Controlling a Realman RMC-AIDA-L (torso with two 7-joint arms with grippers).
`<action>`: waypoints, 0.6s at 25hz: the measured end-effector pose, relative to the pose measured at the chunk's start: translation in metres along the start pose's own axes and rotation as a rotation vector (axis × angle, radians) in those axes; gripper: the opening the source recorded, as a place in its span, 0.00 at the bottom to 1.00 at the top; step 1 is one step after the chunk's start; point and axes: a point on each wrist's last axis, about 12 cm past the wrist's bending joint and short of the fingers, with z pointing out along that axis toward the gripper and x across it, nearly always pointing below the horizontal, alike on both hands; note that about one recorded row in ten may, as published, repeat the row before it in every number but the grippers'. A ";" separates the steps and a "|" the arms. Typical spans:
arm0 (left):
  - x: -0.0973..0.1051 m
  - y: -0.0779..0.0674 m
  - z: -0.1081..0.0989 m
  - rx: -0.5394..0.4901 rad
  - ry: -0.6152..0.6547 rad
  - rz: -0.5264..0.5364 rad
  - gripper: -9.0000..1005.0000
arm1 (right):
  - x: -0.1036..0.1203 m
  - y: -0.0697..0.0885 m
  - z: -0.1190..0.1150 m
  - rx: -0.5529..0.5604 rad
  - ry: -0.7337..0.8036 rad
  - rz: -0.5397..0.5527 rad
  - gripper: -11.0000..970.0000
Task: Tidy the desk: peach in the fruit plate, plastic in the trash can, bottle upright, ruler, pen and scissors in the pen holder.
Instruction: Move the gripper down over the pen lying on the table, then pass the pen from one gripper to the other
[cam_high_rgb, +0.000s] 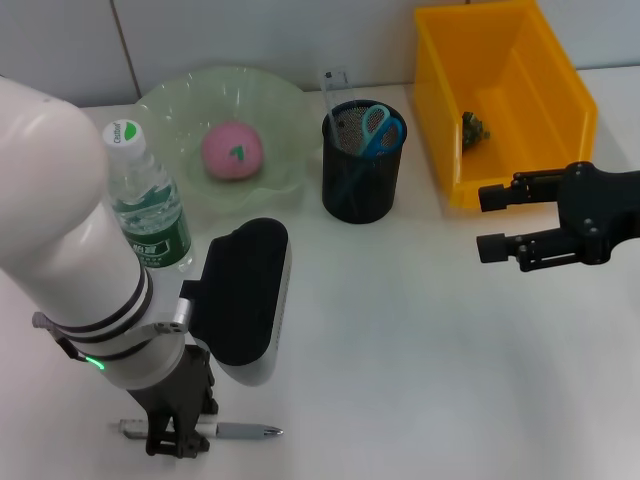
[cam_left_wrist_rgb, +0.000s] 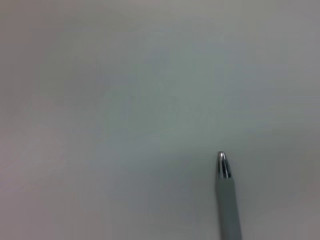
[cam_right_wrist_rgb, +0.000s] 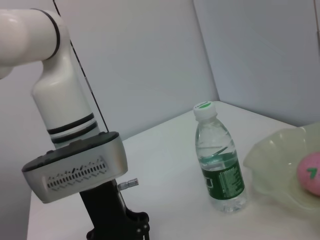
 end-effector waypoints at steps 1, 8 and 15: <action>0.000 0.000 0.000 -0.001 0.002 0.001 0.35 | 0.000 0.000 0.000 0.001 0.000 0.000 0.80; -0.001 -0.001 0.001 0.000 0.008 0.019 0.28 | 0.000 0.000 0.001 0.001 -0.001 -0.001 0.80; -0.003 -0.002 -0.005 -0.029 0.003 0.042 0.21 | -0.002 -0.001 0.002 0.000 -0.002 -0.005 0.80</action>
